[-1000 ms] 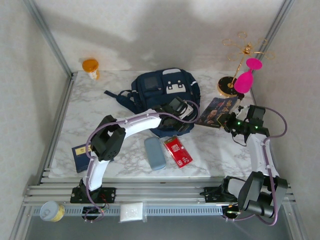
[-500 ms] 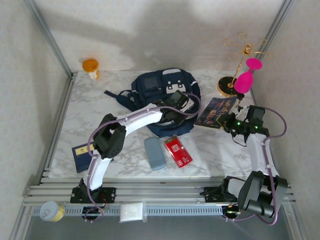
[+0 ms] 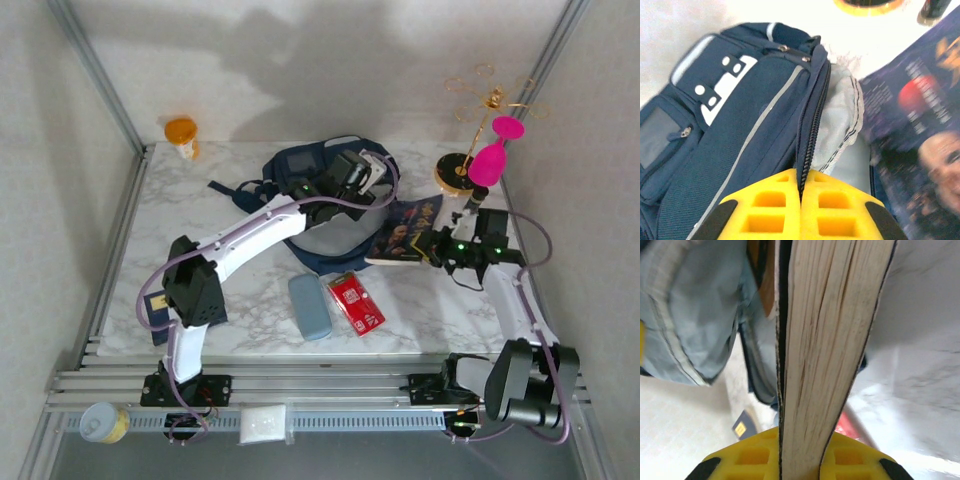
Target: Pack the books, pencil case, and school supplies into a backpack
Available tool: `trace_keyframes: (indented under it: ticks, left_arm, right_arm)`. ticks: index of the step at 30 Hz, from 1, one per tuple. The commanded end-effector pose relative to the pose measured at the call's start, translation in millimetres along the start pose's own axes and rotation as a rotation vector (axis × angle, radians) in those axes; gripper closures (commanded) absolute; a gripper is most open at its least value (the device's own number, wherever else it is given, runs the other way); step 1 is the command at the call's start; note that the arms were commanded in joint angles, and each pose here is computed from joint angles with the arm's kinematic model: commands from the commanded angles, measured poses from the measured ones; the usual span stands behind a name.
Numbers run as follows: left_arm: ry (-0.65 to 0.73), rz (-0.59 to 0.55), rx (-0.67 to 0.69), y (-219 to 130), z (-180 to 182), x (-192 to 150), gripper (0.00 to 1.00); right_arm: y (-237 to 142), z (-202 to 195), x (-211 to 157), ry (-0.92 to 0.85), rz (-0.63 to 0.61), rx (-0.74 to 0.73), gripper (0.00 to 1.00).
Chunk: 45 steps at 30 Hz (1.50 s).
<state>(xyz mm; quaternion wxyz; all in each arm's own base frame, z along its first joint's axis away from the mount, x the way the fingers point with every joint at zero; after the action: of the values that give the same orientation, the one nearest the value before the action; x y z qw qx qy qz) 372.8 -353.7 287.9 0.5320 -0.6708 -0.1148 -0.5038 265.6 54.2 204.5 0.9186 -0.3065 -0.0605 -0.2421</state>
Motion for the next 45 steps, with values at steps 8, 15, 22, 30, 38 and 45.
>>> trace_keyframes:
  ticks: [8,15,22,30,38,45]
  left_arm:
    - [-0.108,-0.271,0.136,-53,26,65,1.00]
    - [-0.196,-0.342,0.218,-60,36,75,1.00]
    - [-0.248,-0.361,0.243,-61,39,73,1.00]
    - [-0.262,-0.347,0.280,-53,41,66,1.00]
    - [-0.278,-0.338,0.241,-45,36,64,1.00]
    - [-0.282,-0.325,0.214,-41,32,62,1.00]
  right_arm:
    - [83,61,16,-0.177,0.096,0.325,1.00]
    - [169,59,40,-0.267,0.184,0.293,1.00]
    - [214,27,73,-0.245,0.143,0.120,0.77]
    - [193,13,44,-0.316,0.151,-0.113,0.35]
    - [173,9,3,-0.367,0.171,-0.265,0.33]
    - [203,8,-1,-0.396,0.173,-0.286,0.73]
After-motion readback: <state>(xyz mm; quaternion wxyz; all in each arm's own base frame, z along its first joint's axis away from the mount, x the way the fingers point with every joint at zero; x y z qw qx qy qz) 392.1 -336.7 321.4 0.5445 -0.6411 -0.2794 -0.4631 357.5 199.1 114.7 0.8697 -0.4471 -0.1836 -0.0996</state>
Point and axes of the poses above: each hand's point on the last joint's axis, 136 mm out from that joint toward the fingers, its own y axis out along the fingers, its own z axis along the line the jaws close on, x = y × z, the point moved 7 cm from there along -y, back along the fingers, and after that the axes turned 7 degrees about -y, right-handed, at the moved point
